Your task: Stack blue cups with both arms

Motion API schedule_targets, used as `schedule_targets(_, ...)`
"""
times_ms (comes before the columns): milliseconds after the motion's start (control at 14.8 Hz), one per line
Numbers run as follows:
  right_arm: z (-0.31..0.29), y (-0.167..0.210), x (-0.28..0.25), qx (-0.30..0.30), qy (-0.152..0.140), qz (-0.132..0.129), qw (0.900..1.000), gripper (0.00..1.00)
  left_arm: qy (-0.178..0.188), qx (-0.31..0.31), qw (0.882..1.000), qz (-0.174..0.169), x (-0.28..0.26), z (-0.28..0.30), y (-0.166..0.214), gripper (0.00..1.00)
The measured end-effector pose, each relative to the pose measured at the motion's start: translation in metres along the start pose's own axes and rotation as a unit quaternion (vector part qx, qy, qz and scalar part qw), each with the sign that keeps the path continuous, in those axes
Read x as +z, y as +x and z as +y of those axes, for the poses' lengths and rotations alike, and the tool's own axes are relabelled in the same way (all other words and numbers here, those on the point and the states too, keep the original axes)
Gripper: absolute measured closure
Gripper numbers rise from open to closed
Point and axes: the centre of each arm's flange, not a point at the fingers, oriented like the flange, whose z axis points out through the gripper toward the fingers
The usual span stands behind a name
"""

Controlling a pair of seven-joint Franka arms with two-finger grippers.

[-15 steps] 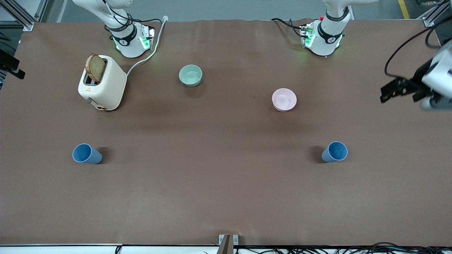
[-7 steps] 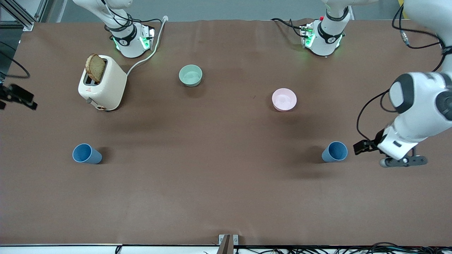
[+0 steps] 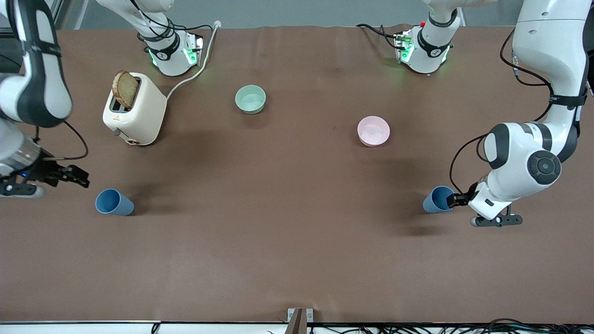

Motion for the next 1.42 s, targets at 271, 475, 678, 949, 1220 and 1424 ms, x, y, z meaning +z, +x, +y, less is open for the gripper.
schedule_targets(271, 0.004, -0.011, 0.077, 0.003, -0.003, -0.009, 1.000, 0.12, 0.000, 0.002, 1.000, -0.011, 0.010, 0.003, -0.007, 0.36)
schedule_targets(475, 0.009, -0.015, 0.104, 0.006, -0.004, -0.020, 1.000, 0.21, 0.000, 0.006, 1.000, -0.015, 0.015, 0.007, -0.009, 0.65)
schedule_targets(678, 0.012, -0.017, 0.118, 0.016, 0.001, -0.022, 1.000, 0.34, -0.002, 0.011, 1.000, -0.013, 0.013, 0.014, -0.008, 0.93)
schedule_targets(949, 0.010, -0.017, 0.126, 0.049, 0.027, -0.021, 0.998, 0.78, -0.032, 0.013, 0.999, -0.002, -0.002, 0.067, -0.008, 0.94)
schedule_targets(1220, 0.002, -0.009, 0.118, 0.046, 0.031, -0.013, 0.998, 0.96, -0.075, -0.043, 0.996, -0.001, -0.028, 0.199, -0.032, 0.94)
schedule_targets(1424, -0.043, -0.002, 0.095, 0.041, 0.046, -0.040, 0.997, 0.96, -0.083, -0.081, 0.993, -0.010, -0.032, 0.306, -0.071, 0.94)
